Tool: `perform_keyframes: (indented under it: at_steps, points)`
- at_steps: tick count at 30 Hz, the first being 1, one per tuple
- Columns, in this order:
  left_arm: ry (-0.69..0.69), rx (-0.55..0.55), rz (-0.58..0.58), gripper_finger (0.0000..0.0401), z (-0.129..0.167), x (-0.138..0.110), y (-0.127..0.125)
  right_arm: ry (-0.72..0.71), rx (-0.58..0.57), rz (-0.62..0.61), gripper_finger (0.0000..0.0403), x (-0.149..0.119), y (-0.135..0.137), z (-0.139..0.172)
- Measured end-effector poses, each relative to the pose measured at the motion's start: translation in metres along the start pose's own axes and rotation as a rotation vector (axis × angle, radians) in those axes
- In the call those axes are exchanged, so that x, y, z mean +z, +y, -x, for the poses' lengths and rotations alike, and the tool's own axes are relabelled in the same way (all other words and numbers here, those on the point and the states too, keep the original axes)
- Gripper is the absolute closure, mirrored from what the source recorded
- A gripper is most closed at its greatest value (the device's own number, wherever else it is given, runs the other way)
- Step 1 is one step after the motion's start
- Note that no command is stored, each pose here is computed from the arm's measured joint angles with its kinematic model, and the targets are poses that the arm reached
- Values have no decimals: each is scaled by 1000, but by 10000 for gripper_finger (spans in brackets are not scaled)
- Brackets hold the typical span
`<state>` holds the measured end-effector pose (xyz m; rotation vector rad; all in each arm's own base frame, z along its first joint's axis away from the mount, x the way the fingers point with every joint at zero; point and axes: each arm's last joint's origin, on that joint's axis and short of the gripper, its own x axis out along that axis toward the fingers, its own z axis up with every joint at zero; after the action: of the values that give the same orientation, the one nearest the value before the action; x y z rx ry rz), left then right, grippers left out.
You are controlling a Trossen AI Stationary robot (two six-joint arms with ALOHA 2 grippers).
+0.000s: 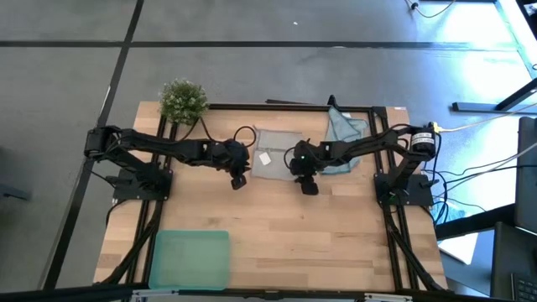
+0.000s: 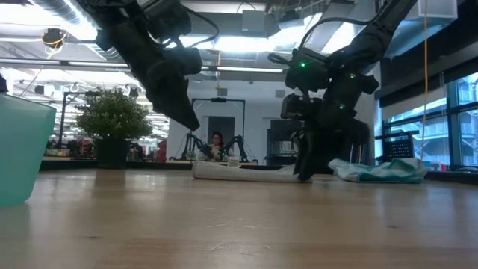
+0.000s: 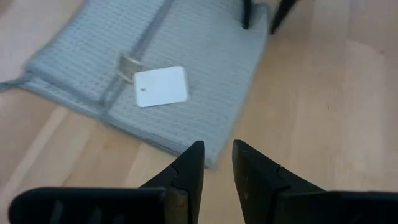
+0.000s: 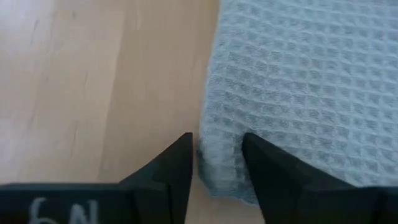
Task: Roll microfiber towels into tight, uniform cylinder then place into a basket
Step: Roll the gray microfiber cloth
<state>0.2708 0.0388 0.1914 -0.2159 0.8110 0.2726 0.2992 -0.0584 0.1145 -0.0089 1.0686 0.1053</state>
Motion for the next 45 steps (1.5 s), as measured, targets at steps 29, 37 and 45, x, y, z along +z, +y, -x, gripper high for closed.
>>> perform_keyframes:
  at_steps: [29, 37, 45]
  points:
    - [91, -52, -325, 321, -24, -14, -14, -121, 298, -194, 393, 16, -19, 12]
    - [91, -52, -325, 321, -24, -14, -14, -175, 419, -383, 393, 21, -53, 31]
    - [93, -51, -333, 321, -24, -15, -14, -199, 393, -604, 393, 13, -84, 43]
